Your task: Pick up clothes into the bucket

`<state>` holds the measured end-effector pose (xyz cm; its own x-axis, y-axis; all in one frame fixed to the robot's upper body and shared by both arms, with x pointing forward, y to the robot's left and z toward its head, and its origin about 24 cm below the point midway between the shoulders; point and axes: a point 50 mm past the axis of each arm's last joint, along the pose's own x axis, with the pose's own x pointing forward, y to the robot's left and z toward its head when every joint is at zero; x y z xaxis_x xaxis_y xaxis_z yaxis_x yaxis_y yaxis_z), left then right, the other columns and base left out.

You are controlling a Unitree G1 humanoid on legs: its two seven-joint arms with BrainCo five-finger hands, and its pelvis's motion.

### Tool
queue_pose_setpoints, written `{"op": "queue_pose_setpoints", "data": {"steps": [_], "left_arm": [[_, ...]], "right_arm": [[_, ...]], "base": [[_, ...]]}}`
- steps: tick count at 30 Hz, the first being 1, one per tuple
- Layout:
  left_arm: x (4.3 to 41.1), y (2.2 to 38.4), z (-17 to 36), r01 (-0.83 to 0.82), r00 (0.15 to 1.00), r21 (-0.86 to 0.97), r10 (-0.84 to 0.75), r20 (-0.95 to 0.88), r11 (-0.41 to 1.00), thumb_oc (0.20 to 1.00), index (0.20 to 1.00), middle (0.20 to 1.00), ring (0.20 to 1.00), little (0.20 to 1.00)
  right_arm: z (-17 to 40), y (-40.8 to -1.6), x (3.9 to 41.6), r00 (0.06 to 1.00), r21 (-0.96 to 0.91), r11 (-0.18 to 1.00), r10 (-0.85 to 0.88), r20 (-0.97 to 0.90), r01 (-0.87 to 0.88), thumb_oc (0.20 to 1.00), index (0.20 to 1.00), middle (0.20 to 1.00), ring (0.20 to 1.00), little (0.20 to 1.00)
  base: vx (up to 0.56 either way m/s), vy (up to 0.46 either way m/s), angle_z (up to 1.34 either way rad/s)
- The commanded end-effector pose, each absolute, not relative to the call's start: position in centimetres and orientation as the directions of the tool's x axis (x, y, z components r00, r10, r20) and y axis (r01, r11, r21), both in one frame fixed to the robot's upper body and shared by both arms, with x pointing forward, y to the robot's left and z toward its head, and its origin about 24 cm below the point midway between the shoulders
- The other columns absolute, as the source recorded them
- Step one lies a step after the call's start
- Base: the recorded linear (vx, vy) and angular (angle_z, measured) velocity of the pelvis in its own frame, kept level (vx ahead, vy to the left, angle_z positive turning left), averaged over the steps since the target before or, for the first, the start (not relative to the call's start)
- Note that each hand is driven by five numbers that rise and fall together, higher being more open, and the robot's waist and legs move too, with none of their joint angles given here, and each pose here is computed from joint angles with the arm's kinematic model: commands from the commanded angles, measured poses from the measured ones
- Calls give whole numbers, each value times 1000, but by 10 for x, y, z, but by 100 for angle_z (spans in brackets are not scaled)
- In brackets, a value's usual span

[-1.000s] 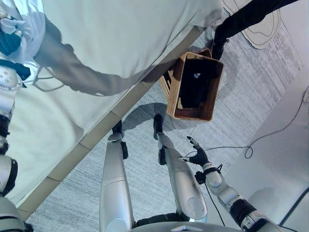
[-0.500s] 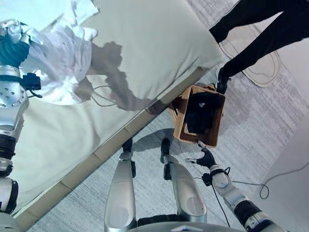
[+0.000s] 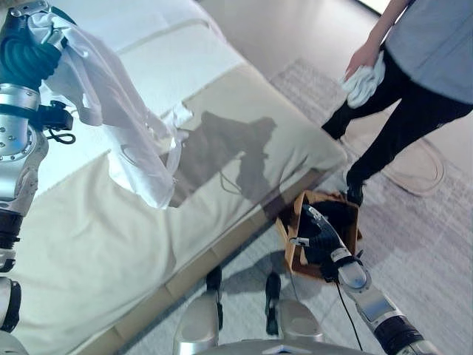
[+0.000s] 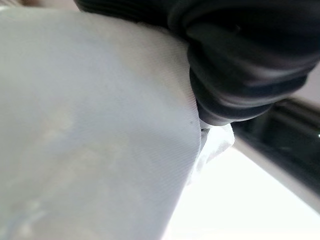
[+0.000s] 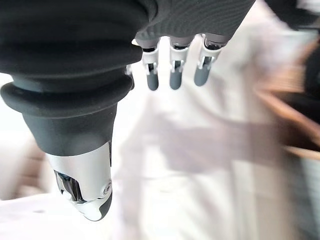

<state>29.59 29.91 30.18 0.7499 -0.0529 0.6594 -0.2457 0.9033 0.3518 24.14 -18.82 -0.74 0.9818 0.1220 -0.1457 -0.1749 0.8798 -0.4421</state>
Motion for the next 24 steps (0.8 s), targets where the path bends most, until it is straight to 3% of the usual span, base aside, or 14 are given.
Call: {"op": "queue_pose_setpoints", "data": {"steps": [1, 12, 22, 24], "left_arm": [[285, 295, 330, -223, 648, 305, -93, 756, 926, 200, 200, 200, 200, 200], [291, 243, 394, -57, 528, 363, -280, 802, 930, 200, 200, 200, 200, 200], [290, 195, 443, 70, 418, 404, -394, 818, 912, 200, 200, 200, 200, 200], [289, 179, 448, 132, 391, 415, -432, 813, 900, 200, 200, 200, 200, 200]], "right_arm": [[15, -188, 243, 983, -416, 892, 181, -37, -180, 1000, 1000, 1000, 1000, 1000], [128, -134, 278, 820, -350, 895, 409, 400, -275, 1000, 1000, 1000, 1000, 1000], [165, -98, 294, 703, -324, 829, 559, 440, -457, 1000, 1000, 1000, 1000, 1000], [172, -79, 293, 648, -248, 782, 615, 449, -571, 1000, 1000, 1000, 1000, 1000]], "base": [[99, -47, 2], [41, -10, 2], [0, 0, 0], [0, 0, 0]]}}
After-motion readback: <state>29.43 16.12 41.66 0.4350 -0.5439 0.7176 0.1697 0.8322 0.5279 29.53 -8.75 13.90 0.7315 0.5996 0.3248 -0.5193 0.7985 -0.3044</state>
